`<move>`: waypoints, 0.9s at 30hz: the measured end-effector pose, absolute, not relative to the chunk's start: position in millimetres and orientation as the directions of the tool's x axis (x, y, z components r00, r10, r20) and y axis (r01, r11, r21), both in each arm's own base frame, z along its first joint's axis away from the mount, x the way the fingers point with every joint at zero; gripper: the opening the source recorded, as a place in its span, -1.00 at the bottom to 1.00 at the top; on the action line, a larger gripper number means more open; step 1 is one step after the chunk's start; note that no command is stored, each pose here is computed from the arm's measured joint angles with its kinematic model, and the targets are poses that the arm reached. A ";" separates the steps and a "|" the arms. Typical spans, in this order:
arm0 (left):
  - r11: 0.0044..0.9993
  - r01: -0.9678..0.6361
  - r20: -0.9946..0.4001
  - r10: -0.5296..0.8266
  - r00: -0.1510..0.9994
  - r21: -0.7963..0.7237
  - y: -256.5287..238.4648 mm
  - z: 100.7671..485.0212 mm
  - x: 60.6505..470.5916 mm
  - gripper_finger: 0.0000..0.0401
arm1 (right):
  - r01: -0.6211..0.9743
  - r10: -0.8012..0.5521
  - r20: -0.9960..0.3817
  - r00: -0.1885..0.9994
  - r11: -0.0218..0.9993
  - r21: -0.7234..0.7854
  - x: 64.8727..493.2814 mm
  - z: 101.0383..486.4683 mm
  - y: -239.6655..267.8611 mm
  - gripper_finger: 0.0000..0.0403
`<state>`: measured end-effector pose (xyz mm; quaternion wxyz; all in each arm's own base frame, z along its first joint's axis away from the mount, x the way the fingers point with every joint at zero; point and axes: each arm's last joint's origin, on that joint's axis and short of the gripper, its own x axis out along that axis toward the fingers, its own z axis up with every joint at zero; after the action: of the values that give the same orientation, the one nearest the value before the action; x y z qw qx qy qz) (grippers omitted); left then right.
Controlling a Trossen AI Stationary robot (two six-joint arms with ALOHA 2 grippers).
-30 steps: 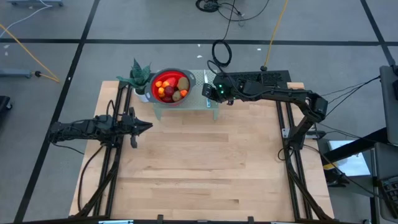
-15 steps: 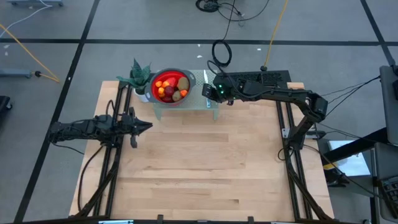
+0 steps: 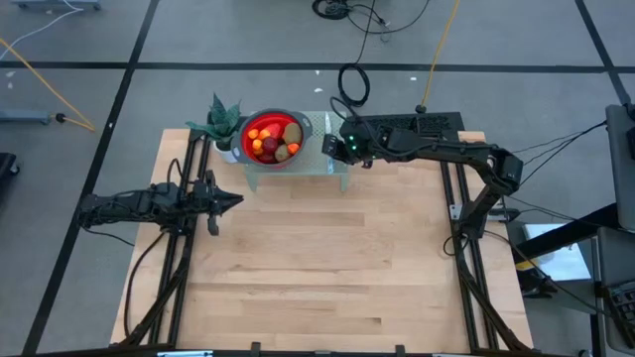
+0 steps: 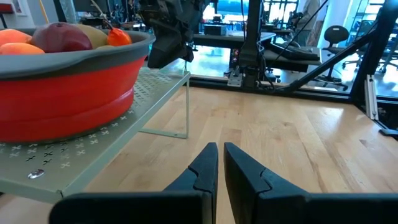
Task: Pick & Place Fruit
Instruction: Put the blue knife on the shelf
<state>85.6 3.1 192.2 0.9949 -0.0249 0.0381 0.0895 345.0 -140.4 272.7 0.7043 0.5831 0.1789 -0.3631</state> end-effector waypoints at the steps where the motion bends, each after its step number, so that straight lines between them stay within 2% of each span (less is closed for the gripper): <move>1: 0.983 -0.180 -0.080 0.176 0.981 -0.043 3.1 192.3 85.6 -0.87 | 0.720 -0.300 -0.676 0.673 0.057 0.692 345.1 272.5 -140.1 -0.69; 27: 0.982 -0.178 -0.080 0.172 0.982 -0.070 3.0 192.2 85.6 -0.87 | 0.721 -0.279 -0.682 0.676 0.058 0.691 349.0 271.9 -128.5 -0.70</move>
<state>85.6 3.0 192.2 0.9947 -0.0382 0.0370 0.0879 349.0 -128.5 271.9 0.7027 0.5869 0.1883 -0.3555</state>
